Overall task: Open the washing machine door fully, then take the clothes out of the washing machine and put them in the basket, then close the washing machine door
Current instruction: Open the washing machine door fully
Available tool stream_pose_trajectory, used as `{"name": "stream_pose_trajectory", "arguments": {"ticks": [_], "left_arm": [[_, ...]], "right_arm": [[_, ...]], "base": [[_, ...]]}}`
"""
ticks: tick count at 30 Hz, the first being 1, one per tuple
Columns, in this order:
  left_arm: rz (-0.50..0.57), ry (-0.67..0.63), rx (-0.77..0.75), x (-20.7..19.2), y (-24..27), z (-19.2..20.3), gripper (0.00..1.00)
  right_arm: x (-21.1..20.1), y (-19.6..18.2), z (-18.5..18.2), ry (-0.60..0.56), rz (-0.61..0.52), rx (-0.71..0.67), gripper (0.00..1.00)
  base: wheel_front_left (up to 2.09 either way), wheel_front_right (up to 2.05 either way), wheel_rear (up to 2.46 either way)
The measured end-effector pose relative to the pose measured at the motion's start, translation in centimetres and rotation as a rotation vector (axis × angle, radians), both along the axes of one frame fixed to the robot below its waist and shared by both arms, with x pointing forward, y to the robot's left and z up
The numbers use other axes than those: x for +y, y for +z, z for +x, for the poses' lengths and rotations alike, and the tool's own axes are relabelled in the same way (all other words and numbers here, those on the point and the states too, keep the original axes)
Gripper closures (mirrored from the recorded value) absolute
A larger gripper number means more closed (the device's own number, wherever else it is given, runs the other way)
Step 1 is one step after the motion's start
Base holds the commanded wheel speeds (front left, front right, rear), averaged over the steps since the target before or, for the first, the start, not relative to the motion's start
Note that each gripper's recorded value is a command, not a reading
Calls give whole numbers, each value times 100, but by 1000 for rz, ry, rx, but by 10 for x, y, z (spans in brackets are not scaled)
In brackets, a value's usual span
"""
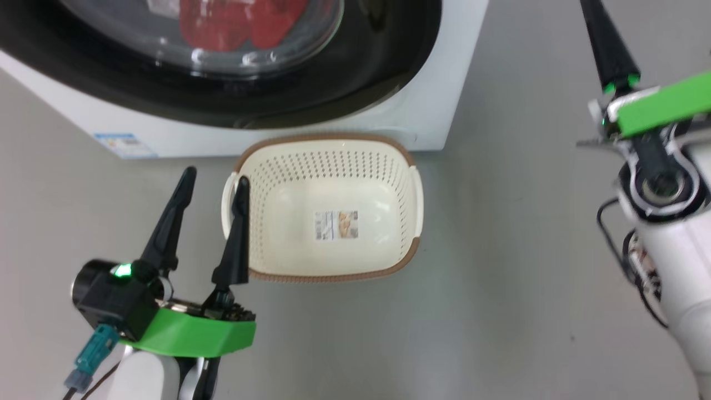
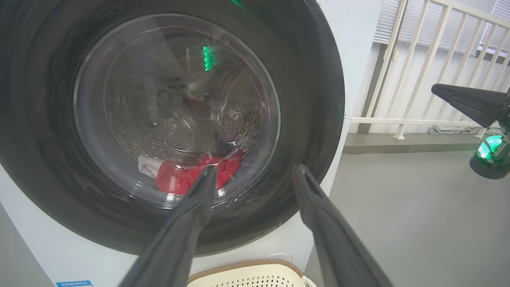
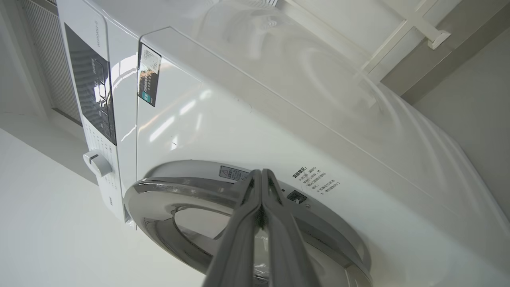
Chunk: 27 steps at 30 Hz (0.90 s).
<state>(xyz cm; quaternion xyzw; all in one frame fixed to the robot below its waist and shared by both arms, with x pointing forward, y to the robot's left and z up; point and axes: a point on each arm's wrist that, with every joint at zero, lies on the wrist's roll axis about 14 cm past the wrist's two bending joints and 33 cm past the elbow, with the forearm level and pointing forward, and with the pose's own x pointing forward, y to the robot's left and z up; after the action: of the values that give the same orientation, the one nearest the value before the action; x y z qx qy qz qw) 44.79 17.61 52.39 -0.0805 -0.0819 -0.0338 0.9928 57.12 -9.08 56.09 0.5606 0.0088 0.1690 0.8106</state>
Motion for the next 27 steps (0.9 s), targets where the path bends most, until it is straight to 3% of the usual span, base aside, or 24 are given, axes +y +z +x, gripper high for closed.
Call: {"name": "stream_pose_trajectory", "arguments": {"ticks": [13, 27], "left_arm": [[4, 9, 41, 9, -24, 21, 0], [27, 58, 128, 24, -56, 21, 0]], "right_arm": [[68, -12, 57, 389, 151, 89, 100], [106, -52, 88, 573, 156, 165, 100]], "base": [[0, 0, 0], [0, 0, 0]]}}
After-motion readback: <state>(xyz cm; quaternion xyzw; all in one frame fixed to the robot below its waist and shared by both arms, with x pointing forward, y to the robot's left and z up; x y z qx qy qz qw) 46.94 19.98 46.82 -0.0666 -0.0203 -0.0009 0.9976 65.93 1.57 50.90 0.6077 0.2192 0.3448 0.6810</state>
